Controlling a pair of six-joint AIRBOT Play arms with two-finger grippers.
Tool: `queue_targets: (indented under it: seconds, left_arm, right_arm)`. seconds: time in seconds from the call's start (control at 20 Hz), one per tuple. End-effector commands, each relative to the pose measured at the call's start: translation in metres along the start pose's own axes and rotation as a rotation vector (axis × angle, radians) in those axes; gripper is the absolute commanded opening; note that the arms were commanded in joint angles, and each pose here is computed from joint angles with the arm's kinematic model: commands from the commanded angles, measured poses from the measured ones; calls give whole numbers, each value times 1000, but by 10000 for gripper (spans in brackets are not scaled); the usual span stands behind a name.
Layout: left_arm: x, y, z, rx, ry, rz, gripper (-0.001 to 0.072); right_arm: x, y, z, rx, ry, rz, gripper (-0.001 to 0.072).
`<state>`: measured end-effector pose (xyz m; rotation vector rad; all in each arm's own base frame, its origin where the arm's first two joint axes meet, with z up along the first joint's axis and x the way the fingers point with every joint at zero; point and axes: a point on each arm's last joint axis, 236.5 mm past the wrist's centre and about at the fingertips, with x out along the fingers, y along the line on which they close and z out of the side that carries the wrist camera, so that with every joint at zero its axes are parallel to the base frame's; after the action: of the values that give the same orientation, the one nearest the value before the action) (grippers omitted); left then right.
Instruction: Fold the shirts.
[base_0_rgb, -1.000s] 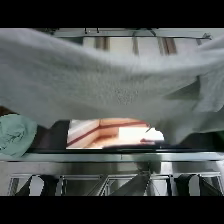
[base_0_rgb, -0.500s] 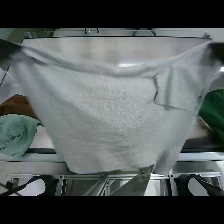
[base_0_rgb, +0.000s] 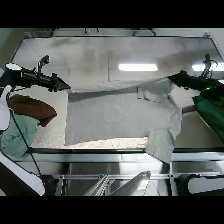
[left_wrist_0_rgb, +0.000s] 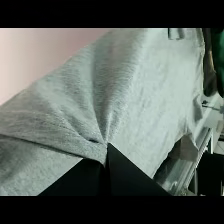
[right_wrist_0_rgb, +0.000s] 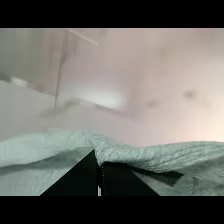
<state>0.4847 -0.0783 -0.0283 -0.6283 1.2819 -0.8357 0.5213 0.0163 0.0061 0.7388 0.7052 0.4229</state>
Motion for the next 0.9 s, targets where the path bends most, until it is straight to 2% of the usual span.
queue_targets:
  seconds: [0.0,0.25,0.5,0.85]
  left_arm:
    - [8,27,23,-31,-17,29,12]
    - [15,21,27,-26,25,16,13]
    - [-4,16,-5,-115,139,-42,12]
    - [28,37,-46,-237,239,-37,12]
  right_arm:
    - [10,-27,20,26,-32,-16,8]
    - [-6,-51,0,-27,73,-60,9]
    - [-45,-60,-51,-50,306,-8,9]
    - [-59,-77,-90,-30,431,-39,9]
